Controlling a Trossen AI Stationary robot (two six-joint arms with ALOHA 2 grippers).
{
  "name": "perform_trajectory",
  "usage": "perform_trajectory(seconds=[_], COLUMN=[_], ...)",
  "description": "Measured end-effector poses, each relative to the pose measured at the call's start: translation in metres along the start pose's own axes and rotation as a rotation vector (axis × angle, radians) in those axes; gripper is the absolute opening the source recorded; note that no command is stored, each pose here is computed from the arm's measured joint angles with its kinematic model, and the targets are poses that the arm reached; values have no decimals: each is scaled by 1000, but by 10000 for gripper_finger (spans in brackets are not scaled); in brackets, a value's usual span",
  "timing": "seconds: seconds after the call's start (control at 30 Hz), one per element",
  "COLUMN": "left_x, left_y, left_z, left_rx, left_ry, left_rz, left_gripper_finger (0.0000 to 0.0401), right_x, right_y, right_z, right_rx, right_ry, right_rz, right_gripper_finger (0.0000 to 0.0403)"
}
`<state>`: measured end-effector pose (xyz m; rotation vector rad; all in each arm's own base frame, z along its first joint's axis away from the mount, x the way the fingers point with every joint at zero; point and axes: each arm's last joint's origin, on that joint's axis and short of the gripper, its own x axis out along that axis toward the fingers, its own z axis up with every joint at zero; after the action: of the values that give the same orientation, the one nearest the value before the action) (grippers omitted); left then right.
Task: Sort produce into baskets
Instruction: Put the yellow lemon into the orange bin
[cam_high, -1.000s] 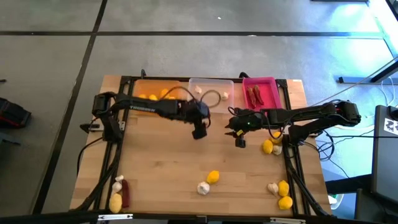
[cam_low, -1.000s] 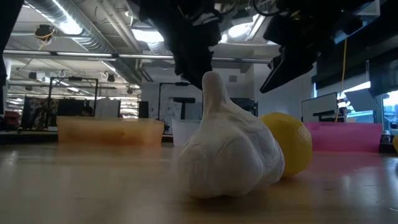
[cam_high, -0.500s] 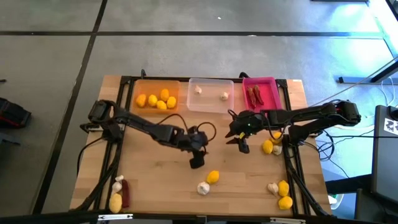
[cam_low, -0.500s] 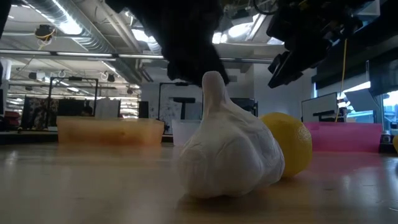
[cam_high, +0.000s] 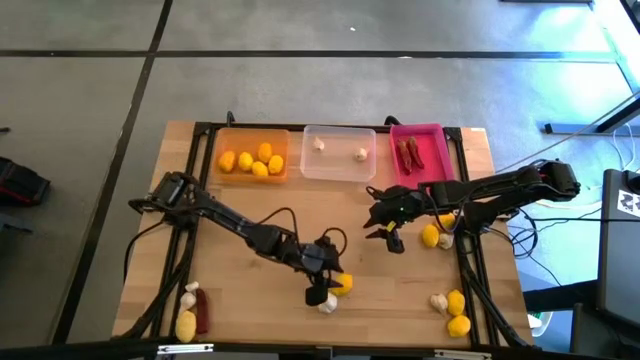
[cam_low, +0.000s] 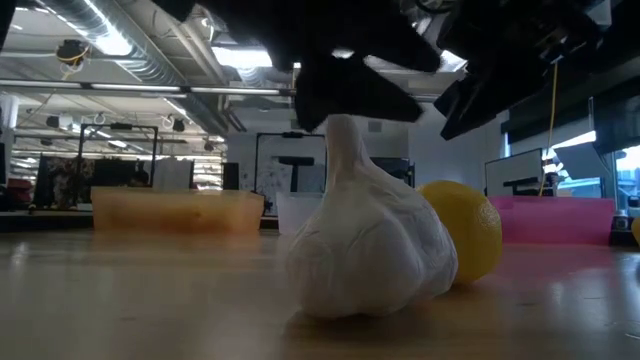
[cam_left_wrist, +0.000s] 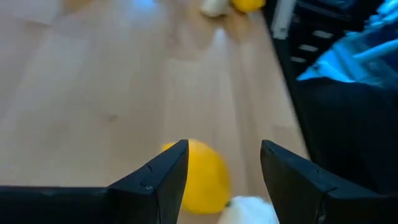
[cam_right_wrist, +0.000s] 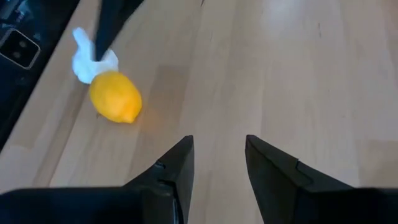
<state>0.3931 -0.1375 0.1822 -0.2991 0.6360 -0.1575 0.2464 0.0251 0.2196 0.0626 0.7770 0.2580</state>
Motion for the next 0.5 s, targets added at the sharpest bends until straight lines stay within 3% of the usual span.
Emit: perform_trajectory(seconds=[0.13,0.5], left_x=[14,17], left_y=[3,11], left_z=[-3,-2], left_rx=[-34,-29], left_ry=[60,135], left_rz=[-86,-228], left_gripper_finger=[194,193], right_x=[0,0], right_y=[-1,-1], right_z=[0,-3], right_rx=[-2,7], right_ry=[1,29], right_rz=[-33,-46], right_gripper_finger=[138,138])
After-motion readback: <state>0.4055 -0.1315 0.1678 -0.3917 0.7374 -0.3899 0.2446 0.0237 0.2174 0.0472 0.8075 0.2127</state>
